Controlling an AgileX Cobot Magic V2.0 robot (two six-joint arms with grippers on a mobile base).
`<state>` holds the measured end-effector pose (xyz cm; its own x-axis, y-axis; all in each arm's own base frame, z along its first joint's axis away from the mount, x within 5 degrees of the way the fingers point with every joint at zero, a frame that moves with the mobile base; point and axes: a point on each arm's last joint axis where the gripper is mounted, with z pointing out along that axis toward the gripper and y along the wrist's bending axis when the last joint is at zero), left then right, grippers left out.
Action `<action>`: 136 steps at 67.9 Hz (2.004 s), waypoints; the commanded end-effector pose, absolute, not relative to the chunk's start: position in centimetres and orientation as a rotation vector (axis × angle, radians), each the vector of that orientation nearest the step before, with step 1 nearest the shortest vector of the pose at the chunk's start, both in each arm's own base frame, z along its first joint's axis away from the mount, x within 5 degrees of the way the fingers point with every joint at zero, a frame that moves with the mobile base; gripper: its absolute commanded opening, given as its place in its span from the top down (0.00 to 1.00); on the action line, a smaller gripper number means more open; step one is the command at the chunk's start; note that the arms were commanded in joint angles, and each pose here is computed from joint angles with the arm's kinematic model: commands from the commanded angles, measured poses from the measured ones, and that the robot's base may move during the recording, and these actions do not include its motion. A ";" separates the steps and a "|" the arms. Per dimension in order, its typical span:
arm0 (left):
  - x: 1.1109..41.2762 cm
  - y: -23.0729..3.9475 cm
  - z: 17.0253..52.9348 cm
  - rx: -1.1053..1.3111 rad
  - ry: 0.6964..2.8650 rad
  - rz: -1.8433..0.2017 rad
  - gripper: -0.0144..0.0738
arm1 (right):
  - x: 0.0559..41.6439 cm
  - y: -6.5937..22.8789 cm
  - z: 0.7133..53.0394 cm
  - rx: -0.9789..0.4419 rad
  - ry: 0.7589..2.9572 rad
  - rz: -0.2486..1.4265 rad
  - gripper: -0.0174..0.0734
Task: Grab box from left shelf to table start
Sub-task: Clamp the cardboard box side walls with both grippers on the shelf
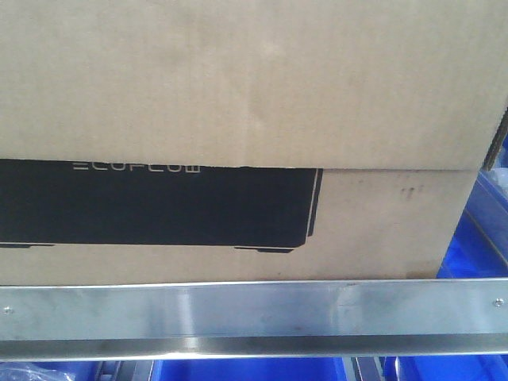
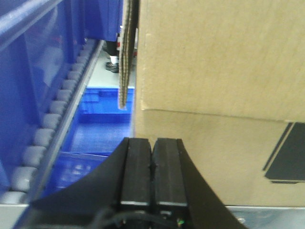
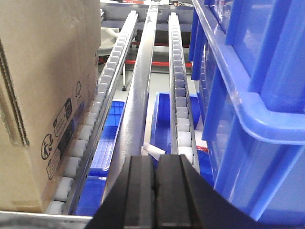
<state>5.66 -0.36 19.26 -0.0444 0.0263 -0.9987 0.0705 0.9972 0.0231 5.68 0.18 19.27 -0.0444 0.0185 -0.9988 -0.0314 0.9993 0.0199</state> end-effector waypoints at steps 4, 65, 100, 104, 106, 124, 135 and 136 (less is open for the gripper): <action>5.5 -0.4 20.4 0.081 1.501 -0.035 0.95 | 5.6 0.2 20.1 -0.021 1.515 0.033 0.75; 2.9 -0.2 31.9 0.028 1.196 -0.095 0.95 | 5.6 0.2 20.1 -0.021 1.514 0.033 0.75; 5.6 -0.4 38.7 0.030 1.390 -0.079 0.40 | 5.6 0.2 20.1 -0.021 1.514 0.033 0.75; 6.2 -0.4 39.5 0.029 1.433 -0.077 0.42 | 5.6 0.2 20.1 -0.021 1.514 0.033 0.75; 6.7 -0.4 40.1 0.029 1.460 -0.076 0.43 | 5.6 0.2 20.1 -0.021 1.514 0.033 0.75; 12.4 -0.6 44.2 0.027 1.899 -0.029 0.45 | 5.6 0.2 20.1 -0.021 1.514 0.033 0.75; 16.8 -0.7 45.6 0.026 2.104 0.018 0.45 | 5.6 0.2 20.1 -0.021 1.514 0.033 0.75; 17.2 -0.7 45.7 0.025 2.121 0.019 0.45 | 5.6 0.2 20.1 -0.021 1.514 0.033 0.75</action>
<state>15.65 -0.69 43.97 -0.5300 0.0267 -0.8476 0.0206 0.9996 0.0186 5.68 0.18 19.27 -0.0444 0.0185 -0.9988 -0.0314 0.9993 0.0199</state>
